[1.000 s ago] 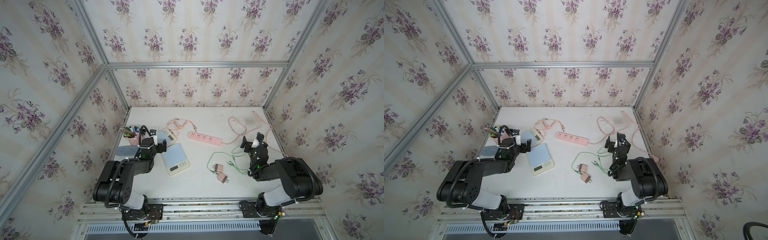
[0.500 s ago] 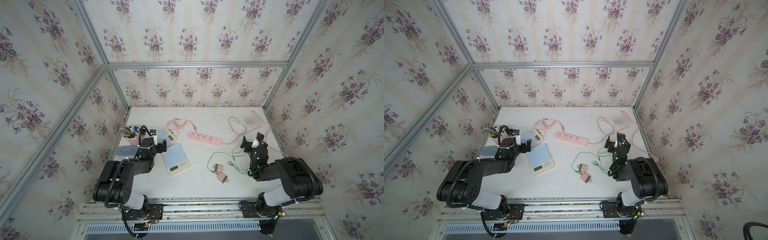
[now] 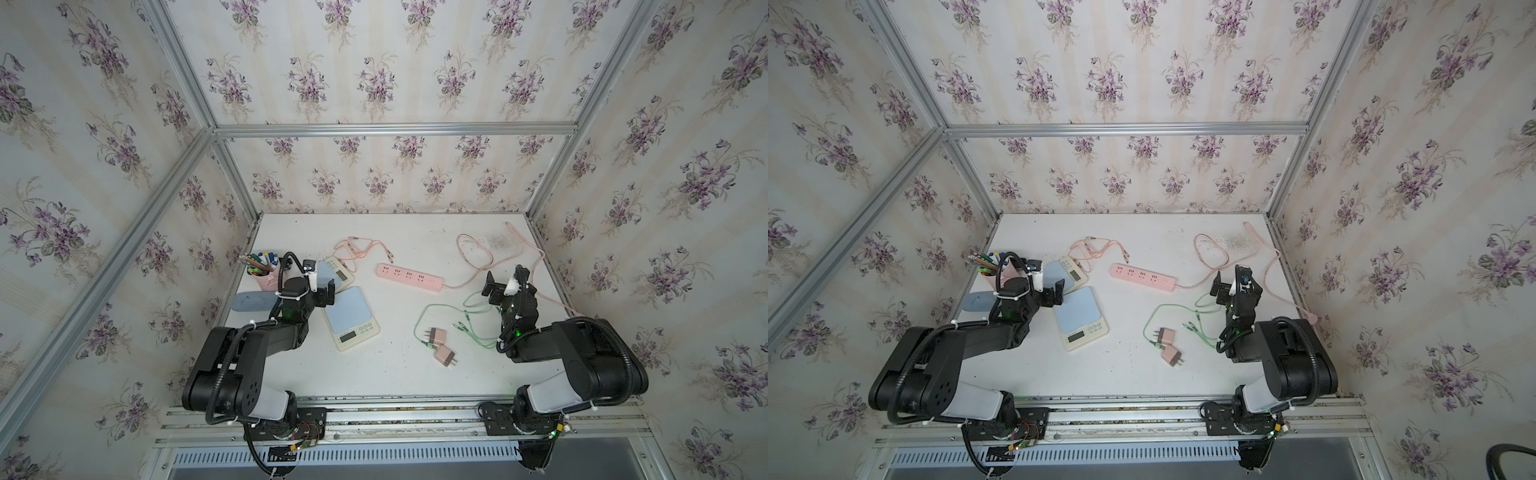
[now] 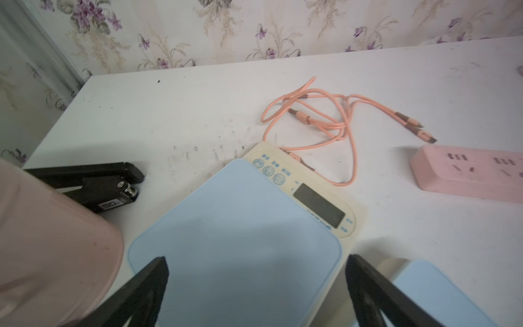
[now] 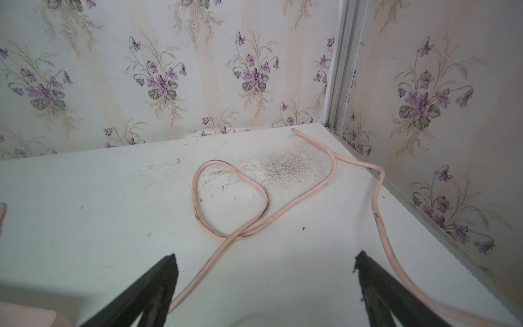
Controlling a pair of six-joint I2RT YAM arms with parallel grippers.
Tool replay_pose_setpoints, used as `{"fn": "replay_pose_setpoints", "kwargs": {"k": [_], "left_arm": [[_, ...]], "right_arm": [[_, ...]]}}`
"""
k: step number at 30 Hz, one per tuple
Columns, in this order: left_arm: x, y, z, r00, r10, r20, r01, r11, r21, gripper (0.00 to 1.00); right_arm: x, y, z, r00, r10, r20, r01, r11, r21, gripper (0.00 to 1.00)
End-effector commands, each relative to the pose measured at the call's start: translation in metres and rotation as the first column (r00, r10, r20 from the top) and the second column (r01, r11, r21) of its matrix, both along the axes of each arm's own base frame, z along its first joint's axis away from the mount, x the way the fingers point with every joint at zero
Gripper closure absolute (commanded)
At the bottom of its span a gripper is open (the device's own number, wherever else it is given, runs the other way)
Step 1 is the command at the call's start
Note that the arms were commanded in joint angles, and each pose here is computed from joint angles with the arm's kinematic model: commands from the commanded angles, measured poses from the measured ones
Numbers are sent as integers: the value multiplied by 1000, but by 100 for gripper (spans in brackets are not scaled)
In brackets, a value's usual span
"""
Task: Charge the electronic scale
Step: Pick up the plug from the center of the board.
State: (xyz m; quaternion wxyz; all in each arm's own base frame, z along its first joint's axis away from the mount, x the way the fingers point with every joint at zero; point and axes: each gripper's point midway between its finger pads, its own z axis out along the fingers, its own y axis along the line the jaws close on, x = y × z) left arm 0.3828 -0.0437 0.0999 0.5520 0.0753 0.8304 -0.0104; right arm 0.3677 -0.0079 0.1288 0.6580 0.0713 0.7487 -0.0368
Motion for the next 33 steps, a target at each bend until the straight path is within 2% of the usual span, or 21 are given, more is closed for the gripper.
{"fn": "replay_pose_setpoints", "kwargs": {"k": [1,4,5,8,9,11,13,15,18,20,22,24,27,29,30,33], "left_arm": [[-4,-9,27,998,-45,40,43,998,46,1],[-6,-28,50,994,-106,5,105,993,60,1],[-7,-35,59,991,-132,8,131,991,40,1],[-11,-57,80,976,-218,1,218,976,-19,1],[-14,-64,82,971,-239,-31,238,971,-34,1],[-19,-72,87,963,-250,-98,245,968,-60,1],[-28,-88,86,947,-275,-165,260,960,-105,1],[-40,-110,83,920,-335,-202,319,942,-107,1],[-52,-133,79,889,-401,-222,394,916,-77,1],[-58,-147,74,850,-459,-258,452,888,-90,1],[-69,-165,63,802,-516,-300,531,847,-37,1],[-87,-187,51,742,-589,-320,631,775,37,1],[-109,-213,37,661,-663,-352,717,697,35,1],[-120,-226,33,623,-693,-362,752,658,33,2],[-129,-236,30,578,-730,-366,789,614,21,3],[-144,-262,21,483,-785,-387,864,500,64,8]], "right_arm": [[5,1,14,1000,3,-25,-3,1000,4,0],[11,-1,29,997,-33,-73,42,993,114,2],[13,2,35,996,-23,-82,36,984,173,5],[17,26,48,990,64,-127,-17,939,344,15],[18,39,52,983,107,-146,-44,924,379,17],[15,66,55,962,186,-200,-93,911,402,19],[7,97,53,931,263,-255,-157,915,371,19],[-7,120,44,899,305,-313,-193,920,343,19],[-29,139,25,850,359,-385,-204,898,389,21],[-45,149,13,808,403,-430,-206,877,434,23],[-61,154,3,767,430,-476,-193,862,469,25],[-79,154,-8,734,442,-516,-165,853,496,28],[-105,153,-23,695,467,-547,-122,826,550,34],[-121,153,-34,668,488,-561,-94,804,587,38],[-128,152,-40,657,495,-568,-77,794,602,39],[-139,144,-52,655,474,-588,-36,797,603,42]]}}
